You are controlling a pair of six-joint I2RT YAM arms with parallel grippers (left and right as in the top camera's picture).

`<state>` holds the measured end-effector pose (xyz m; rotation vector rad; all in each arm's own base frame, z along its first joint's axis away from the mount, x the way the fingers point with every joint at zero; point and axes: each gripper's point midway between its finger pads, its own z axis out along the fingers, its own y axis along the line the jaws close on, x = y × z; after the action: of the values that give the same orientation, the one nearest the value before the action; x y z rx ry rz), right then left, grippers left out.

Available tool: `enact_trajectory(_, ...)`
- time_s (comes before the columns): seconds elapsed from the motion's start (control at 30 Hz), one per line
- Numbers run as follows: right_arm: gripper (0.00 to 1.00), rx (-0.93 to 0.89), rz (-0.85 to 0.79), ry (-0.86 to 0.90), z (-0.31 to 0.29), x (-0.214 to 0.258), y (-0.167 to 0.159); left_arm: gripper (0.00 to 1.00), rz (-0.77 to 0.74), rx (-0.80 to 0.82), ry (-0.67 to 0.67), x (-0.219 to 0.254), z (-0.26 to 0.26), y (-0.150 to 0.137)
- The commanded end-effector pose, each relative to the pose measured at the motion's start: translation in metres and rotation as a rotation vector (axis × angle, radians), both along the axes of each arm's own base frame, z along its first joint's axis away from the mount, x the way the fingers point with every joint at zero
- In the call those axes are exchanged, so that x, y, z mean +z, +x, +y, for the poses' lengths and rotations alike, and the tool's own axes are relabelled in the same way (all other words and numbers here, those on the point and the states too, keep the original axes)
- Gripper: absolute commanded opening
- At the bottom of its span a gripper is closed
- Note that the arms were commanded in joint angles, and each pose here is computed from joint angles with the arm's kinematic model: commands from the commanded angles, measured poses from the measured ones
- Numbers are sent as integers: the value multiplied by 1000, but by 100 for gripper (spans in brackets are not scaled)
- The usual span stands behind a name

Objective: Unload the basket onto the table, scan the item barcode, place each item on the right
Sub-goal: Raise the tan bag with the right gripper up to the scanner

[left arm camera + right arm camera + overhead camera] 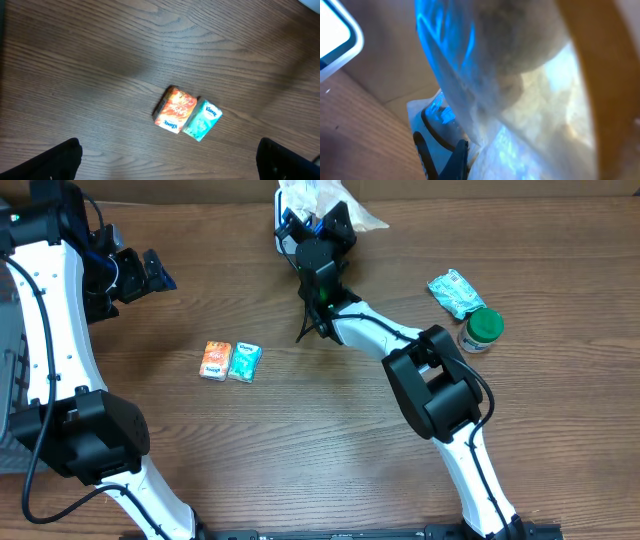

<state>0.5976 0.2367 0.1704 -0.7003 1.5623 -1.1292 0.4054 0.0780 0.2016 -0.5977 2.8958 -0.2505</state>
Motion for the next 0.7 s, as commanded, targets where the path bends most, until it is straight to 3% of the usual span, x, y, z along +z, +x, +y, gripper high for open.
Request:
enact_trajectory(0.0, 4, -27, 34, -27, -4, -14, 0, 100, -24, 11, 13, 9, 3, 1)
enact_trajectory(0.17, 4, -28, 81, -57, -5, -33, 1, 99, -24, 11, 13, 9, 3, 0)
enact_trajectory(0.67, 4, -20, 45, -36, 2, -25, -2, 100, -24, 11, 13, 9, 3, 1)
